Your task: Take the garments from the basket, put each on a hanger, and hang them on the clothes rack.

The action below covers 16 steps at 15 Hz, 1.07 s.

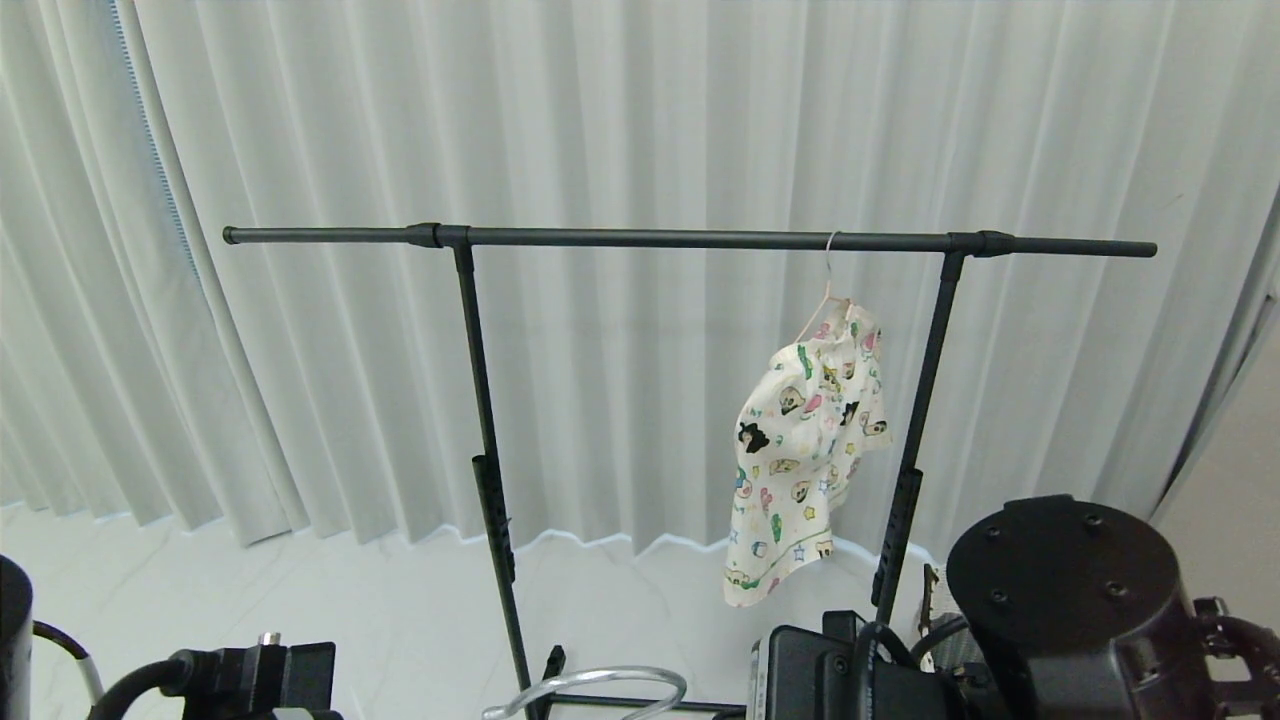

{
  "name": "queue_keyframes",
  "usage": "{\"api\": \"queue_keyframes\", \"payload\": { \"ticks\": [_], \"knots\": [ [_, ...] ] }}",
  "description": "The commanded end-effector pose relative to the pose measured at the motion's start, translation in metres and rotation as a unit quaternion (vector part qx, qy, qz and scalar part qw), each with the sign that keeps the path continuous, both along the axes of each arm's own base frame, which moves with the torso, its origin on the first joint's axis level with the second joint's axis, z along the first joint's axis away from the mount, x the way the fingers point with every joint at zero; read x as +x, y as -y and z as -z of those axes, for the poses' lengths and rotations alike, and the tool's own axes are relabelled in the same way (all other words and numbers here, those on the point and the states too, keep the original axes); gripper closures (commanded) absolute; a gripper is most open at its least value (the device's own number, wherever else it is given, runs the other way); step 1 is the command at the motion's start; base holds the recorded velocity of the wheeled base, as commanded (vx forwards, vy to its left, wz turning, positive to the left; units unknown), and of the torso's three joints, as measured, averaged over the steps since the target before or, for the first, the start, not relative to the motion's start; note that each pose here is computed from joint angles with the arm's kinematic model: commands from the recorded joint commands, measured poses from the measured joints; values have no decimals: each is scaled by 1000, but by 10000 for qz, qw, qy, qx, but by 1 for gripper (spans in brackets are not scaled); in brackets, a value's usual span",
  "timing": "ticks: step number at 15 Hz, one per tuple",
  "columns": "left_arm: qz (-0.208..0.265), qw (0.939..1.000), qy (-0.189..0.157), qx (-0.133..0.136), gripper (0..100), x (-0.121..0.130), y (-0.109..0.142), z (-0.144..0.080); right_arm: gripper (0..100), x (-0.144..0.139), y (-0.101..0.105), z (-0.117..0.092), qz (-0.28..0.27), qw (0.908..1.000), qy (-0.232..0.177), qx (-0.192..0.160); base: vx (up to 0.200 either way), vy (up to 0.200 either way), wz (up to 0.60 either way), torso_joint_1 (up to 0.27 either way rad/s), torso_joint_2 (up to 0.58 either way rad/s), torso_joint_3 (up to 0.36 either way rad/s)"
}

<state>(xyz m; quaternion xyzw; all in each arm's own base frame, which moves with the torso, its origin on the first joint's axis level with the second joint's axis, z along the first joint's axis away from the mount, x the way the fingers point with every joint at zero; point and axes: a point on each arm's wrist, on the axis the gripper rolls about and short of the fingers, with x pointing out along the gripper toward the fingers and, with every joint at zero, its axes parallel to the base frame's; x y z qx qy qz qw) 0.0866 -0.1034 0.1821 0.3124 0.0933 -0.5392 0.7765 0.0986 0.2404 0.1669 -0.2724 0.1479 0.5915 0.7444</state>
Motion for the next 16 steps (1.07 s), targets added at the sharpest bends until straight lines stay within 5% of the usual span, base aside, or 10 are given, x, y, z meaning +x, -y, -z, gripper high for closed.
{"api": "queue_keyframes", "payload": {
  "ticks": [1,4,5,10,13,16],
  "knots": [
    [-9,10000,12,-20,100,-1,-1,0,100,0,0,0,-11,10000,-1,-9,0,0,0,0,0,0],
    [-13,10000,6,-23,100,-1,-1,0,100,1,-2,-3,-20,9998,100,167,0,0,0,0,0,0],
    [-24,10000,-5,-20,0,-1,-2,0,100,1,-2,-5,-43,9996,171,232,0,0,0,0,0,0],
    [-99,9998,-121,81,0,0,-3,7,100,13,6,-12,-356,9945,956,249,0,0,0,0,0,0],
    [-174,9997,-146,93,0,-2,-7,13,100,21,17,-19,-103,9943,1009,337,0,0,0,0,0,0],
    [-917,9958,-57,-7,0,5,-26,15,100,34,39,-27,499,9938,845,522,0,0,0,0,0,0]
  ]
}}
